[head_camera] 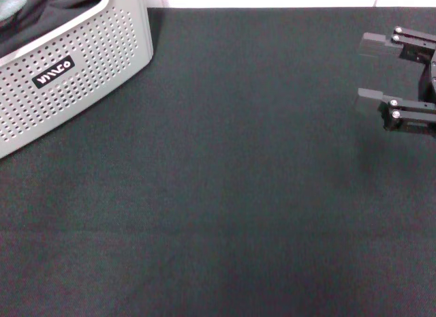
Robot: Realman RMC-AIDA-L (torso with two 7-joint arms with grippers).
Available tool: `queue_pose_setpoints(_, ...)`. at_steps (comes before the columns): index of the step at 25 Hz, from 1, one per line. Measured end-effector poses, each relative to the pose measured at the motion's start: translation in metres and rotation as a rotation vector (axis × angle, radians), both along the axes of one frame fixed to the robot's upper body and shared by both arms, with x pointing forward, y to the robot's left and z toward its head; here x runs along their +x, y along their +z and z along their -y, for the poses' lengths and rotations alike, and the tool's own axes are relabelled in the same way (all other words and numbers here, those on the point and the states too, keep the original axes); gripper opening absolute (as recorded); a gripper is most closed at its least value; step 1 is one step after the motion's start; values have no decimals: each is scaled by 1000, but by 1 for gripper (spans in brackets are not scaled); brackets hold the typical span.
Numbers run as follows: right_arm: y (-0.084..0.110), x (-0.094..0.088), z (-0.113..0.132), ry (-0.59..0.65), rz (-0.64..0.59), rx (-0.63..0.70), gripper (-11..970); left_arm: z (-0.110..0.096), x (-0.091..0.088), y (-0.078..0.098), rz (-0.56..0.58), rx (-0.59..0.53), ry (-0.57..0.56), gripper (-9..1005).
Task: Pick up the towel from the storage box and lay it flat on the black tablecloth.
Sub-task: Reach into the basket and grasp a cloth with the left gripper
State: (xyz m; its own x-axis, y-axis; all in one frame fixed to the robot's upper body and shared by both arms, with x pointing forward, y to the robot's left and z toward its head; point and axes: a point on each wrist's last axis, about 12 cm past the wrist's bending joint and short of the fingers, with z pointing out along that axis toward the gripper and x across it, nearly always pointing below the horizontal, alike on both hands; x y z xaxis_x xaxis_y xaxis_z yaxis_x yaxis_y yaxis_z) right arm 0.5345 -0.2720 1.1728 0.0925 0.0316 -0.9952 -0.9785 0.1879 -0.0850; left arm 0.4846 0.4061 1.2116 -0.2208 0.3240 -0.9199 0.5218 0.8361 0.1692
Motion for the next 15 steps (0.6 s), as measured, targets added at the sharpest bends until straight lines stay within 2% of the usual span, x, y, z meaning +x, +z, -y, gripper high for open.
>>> queue_pose_setpoints(15,-1,-4,1,14,-3,10,687,-4,-1,-8,-11,4,9,691)
